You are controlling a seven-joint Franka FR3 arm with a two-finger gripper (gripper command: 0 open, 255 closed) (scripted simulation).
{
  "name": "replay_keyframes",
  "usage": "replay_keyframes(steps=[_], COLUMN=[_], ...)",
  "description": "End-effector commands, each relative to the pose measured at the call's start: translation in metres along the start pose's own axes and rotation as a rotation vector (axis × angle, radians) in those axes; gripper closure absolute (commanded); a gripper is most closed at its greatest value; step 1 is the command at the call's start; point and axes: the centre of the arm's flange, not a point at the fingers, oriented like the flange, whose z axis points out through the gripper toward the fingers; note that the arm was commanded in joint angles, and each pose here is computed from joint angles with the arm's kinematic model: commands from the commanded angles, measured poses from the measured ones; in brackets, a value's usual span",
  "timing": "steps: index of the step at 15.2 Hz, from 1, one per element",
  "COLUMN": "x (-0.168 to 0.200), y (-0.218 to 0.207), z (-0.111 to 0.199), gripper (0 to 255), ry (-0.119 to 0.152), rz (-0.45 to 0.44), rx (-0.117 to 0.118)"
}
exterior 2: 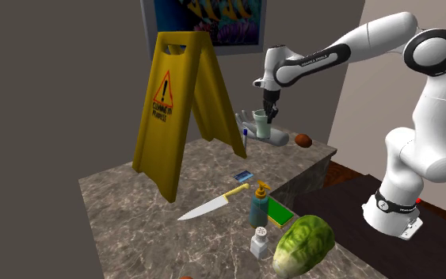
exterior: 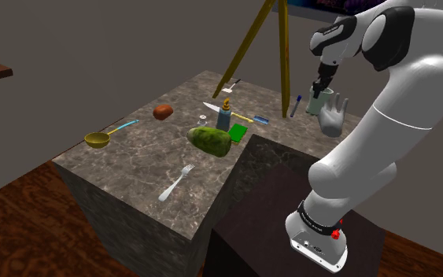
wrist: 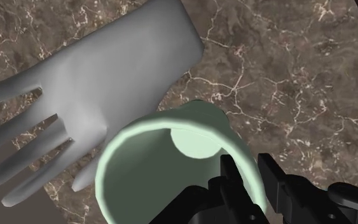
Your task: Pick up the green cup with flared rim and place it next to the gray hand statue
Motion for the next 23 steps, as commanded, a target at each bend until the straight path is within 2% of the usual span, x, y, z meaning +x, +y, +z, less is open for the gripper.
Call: replay_keyframes(steps=[1,14,22,23], x=[0.0,0.003,0.003,0.003], y=[-0.001,-0.008,-0.008,-0.008], z=[0.01,0.08,0.08,0.08], gripper=[255,255,255,0], ry=[0.001,0.001,0.001,0.001], rz=[0.0,0.0,0.0,0.0], rx=[-0.001,-0.001,-0.001,-0.001])
